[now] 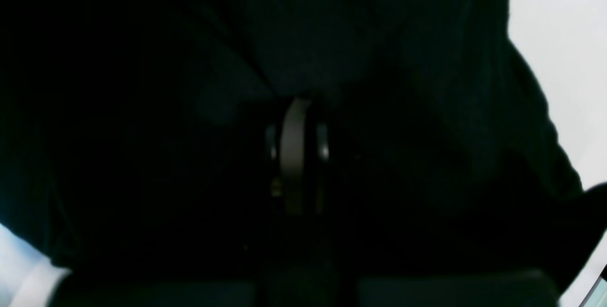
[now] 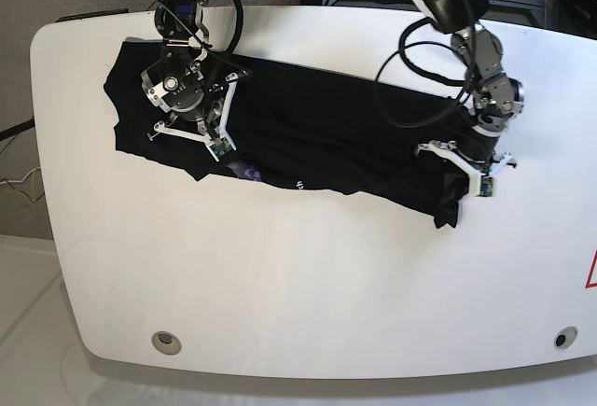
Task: Fold the T-shirt properly
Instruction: 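Drag the shirt end with the left gripper toward the right gripper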
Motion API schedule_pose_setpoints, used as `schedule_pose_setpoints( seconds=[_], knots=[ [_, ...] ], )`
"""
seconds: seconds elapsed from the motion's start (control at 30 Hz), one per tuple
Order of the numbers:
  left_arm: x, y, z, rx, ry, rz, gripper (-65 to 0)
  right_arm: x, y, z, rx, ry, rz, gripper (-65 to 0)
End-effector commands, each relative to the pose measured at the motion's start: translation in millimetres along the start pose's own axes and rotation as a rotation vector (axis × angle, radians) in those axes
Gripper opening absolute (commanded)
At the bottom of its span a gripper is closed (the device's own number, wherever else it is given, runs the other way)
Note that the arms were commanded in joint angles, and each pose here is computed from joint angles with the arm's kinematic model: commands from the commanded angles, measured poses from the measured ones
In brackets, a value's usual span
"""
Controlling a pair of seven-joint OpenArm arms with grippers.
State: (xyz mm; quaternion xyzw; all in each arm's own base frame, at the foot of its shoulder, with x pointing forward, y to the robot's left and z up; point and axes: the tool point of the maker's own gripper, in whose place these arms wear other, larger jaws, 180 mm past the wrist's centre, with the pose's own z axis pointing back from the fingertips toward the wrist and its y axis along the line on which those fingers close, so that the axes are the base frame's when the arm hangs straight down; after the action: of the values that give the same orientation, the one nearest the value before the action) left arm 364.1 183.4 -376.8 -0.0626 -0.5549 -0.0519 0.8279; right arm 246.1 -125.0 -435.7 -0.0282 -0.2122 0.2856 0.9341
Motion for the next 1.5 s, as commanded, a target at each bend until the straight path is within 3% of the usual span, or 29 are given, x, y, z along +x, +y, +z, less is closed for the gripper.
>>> schedule_pose_setpoints(
  seconds=[0.0, 0.27, 0.7, 1.07, 1.47],
  knots=[
    [26, -11, -4, -0.015, -0.073, -0.015, -63.1, -35, 21, -6, 0.069, 0.139, 0.022, -65.0],
    [34, -24, -7, -0.042, -0.063, -0.103, -63.1, -35, 21, -6, 0.069, 0.139, 0.022, -65.0],
    [25, -61, -15, -0.137, -0.003, -0.144, -63.1, -29, 18, -6, 0.063, 0.130, 0.023, -65.0],
    [16, -90, -18, -0.165, 0.018, -0.099, -63.1, -23, 13, -6, 0.054, 0.117, 0.022, -65.0],
    [0, -148, -13, -0.252, 0.042, -0.101, -63.1, -20, 12, -6, 0.051, 0.112, 0.023, -65.0]
  ],
)
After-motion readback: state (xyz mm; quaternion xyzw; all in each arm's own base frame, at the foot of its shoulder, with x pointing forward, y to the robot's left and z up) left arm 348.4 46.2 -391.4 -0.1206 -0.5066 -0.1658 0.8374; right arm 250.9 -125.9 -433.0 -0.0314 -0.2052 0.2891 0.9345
